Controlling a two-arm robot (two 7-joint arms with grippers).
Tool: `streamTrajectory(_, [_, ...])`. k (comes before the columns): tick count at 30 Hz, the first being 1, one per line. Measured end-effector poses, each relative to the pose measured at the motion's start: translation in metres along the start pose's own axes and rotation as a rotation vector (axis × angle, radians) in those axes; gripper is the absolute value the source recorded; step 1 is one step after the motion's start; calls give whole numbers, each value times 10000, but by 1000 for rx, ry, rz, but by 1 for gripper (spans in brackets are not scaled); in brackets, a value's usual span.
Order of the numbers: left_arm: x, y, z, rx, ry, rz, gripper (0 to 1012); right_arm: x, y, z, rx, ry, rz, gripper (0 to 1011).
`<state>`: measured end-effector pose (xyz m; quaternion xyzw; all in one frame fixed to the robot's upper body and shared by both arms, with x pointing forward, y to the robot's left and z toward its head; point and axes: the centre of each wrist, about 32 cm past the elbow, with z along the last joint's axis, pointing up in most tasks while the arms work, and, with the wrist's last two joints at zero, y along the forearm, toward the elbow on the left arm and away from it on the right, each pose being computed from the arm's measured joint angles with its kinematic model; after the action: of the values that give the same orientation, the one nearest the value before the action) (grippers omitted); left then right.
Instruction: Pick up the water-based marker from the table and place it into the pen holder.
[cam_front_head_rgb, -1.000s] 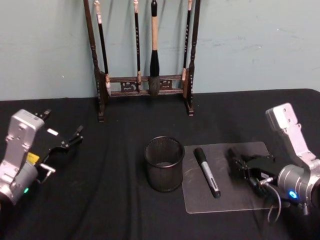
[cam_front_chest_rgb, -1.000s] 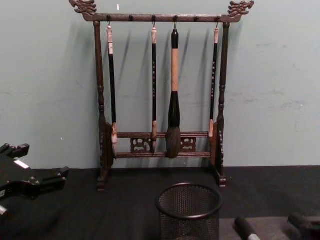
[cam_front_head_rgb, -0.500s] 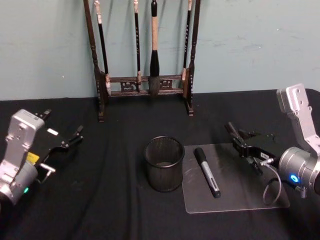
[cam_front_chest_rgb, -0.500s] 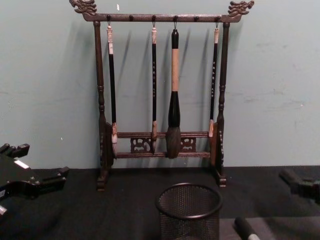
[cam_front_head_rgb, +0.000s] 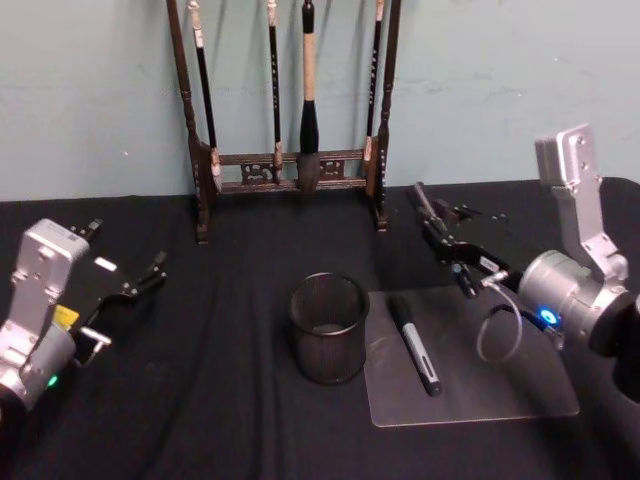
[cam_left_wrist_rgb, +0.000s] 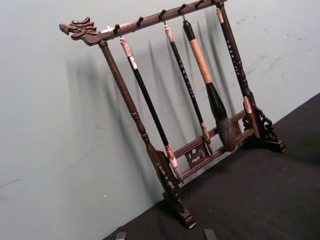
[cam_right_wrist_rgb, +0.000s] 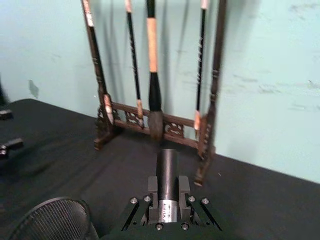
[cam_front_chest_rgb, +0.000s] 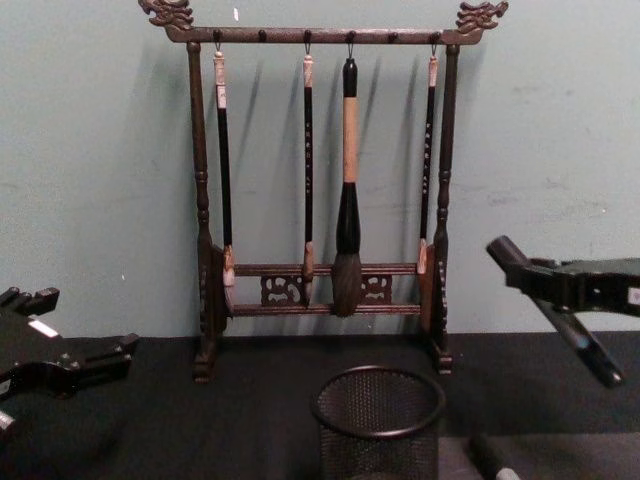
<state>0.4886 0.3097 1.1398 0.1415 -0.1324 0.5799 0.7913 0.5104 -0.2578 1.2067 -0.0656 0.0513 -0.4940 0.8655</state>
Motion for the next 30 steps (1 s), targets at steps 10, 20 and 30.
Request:
streamTrajectory(10, [0, 0, 0, 0, 0, 0, 1009, -153, 325, 25, 69, -25, 122, 241])
streamTrajectory(20, [0, 0, 0, 0, 0, 0, 1009, -230, 557, 51, 93, -27, 218, 241])
streamTrajectory(30, [0, 0, 0, 0, 0, 0, 1009, -325, 765, 18, 94, -10, 308, 241])
